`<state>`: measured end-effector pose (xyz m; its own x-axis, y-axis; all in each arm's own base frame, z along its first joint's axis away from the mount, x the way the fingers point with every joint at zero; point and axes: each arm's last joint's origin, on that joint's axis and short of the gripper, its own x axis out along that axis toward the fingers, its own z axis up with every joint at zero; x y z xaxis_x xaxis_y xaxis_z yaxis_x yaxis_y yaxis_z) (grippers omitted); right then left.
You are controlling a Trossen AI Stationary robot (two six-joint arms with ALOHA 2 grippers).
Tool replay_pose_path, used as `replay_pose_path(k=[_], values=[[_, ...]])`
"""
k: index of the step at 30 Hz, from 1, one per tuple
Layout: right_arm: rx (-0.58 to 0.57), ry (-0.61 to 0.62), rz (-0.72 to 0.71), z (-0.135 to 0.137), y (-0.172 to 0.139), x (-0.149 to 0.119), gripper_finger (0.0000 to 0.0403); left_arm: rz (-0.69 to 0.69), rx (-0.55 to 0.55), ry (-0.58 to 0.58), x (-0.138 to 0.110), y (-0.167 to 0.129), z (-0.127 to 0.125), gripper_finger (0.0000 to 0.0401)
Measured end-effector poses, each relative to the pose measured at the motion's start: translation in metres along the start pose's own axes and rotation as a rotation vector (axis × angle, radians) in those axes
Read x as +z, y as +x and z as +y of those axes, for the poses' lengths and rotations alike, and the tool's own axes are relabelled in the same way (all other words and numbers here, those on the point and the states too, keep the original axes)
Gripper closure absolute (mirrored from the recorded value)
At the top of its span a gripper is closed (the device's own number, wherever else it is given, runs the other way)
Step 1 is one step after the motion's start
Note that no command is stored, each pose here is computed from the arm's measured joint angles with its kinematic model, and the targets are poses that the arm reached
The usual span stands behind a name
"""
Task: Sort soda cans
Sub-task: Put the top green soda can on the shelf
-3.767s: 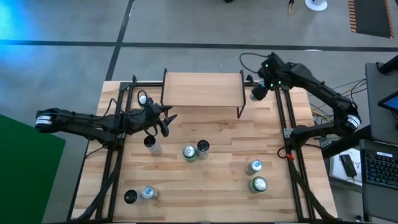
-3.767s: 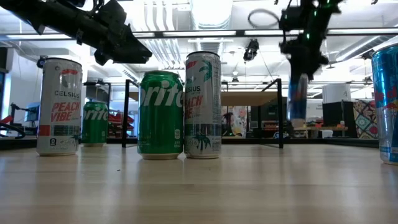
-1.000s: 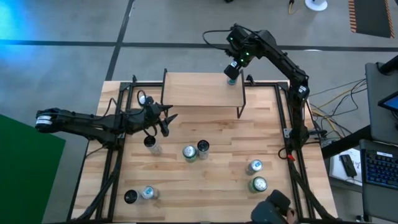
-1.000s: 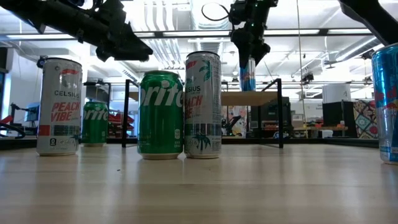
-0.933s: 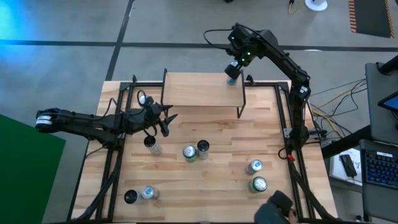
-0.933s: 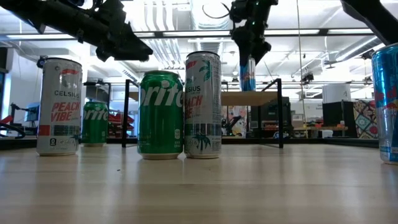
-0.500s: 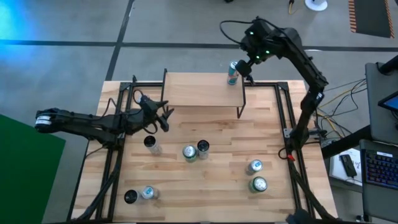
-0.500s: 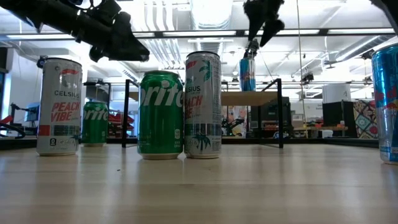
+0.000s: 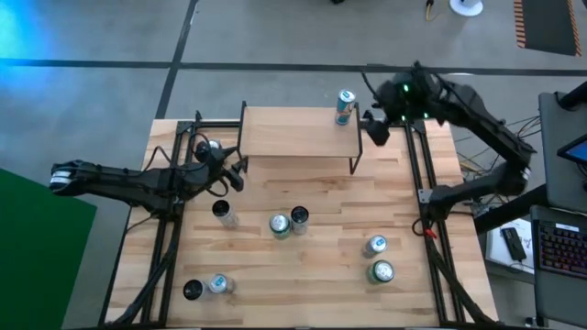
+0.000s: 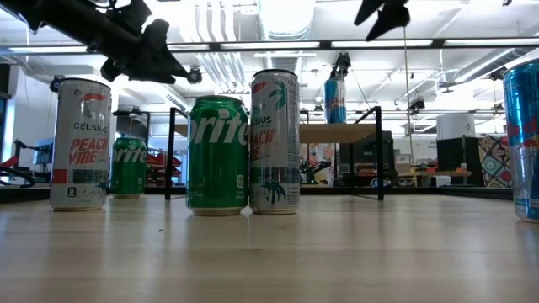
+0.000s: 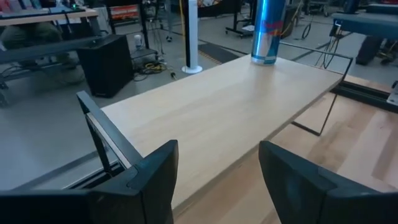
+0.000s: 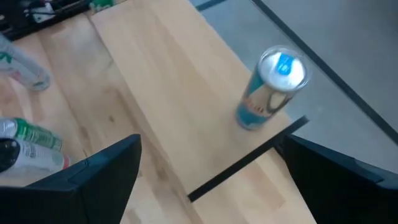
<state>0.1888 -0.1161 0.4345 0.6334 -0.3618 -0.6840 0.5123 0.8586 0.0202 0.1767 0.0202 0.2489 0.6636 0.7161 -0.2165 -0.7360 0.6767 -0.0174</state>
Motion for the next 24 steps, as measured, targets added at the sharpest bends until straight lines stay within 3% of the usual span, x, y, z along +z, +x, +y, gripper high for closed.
replay_pose_path(k=[15, 24], values=[[0.057, 0.000, -0.310, 0.004, 0.041, -0.099, 0.0026, 0.032, -0.041, 0.016, -0.005, 0.004, -0.003, 0.0188], [0.151, 0.019, -0.632, 0.016, 0.080, -0.141, 0.0026, 0.125, 0.040, 0.014, -0.012, 0.006, 0.010, 0.0096]])
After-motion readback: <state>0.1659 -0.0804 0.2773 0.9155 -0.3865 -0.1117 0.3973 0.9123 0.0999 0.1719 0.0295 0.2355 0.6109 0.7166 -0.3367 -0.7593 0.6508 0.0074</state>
